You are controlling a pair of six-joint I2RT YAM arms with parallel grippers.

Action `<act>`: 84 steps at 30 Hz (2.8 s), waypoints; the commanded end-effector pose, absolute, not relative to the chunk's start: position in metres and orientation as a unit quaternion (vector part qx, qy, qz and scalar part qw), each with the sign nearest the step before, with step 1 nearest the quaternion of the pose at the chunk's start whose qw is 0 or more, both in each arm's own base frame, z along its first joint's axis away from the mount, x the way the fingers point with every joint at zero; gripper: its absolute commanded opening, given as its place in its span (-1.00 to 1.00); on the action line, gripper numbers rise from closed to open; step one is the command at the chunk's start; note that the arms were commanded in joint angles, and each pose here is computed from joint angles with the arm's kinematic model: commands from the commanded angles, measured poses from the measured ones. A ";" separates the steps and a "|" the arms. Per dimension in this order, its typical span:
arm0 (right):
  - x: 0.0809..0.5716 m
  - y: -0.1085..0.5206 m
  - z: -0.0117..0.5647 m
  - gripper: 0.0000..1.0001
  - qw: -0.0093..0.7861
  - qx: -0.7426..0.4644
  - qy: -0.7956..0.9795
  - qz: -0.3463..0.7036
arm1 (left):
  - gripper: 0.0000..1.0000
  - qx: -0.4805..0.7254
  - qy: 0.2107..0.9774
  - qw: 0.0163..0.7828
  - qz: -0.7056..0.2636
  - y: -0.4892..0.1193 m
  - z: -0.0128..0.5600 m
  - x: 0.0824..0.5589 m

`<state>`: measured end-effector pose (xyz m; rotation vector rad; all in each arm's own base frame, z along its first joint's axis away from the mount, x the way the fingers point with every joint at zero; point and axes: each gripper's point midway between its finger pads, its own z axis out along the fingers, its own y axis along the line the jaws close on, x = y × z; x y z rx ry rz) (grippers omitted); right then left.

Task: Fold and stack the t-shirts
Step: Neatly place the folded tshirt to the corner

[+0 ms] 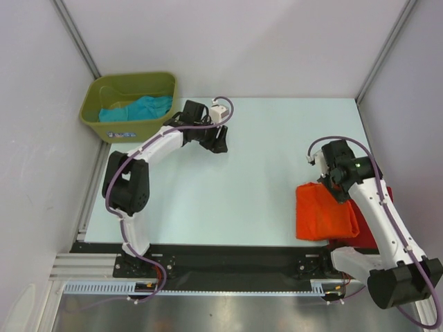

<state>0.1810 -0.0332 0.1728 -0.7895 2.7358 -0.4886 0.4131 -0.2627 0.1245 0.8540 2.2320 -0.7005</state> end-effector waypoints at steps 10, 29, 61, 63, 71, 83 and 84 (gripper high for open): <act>0.171 -0.067 0.231 -1.00 0.123 -0.270 0.921 -0.252 | 0.22 0.329 0.836 0.344 -0.275 -0.269 0.135 0.432; 0.163 -0.085 0.248 -1.00 0.134 -0.255 0.915 -0.283 | 0.22 0.323 0.841 0.339 -0.269 -0.261 0.123 0.442; 0.163 -0.169 0.214 -1.00 -0.025 -0.216 0.875 -0.432 | 0.20 0.322 0.838 0.333 -0.286 -0.257 0.119 0.439; 0.167 -0.175 0.209 -1.00 -0.028 -0.219 0.872 -0.436 | 0.20 0.323 0.838 0.334 -0.286 -0.256 0.119 0.440; 0.184 -0.199 0.186 -1.00 -0.021 -0.225 0.860 -0.457 | 0.20 0.320 0.844 0.325 -0.284 -0.254 0.111 0.440; 0.206 -0.223 0.156 -1.00 -0.013 -0.252 0.847 -0.467 | 0.20 0.315 0.850 0.320 -0.277 -0.252 0.105 0.445; 0.203 -0.223 0.152 -1.00 -0.017 -0.254 0.849 -0.463 | 0.20 0.316 0.849 0.319 -0.277 -0.253 0.104 0.445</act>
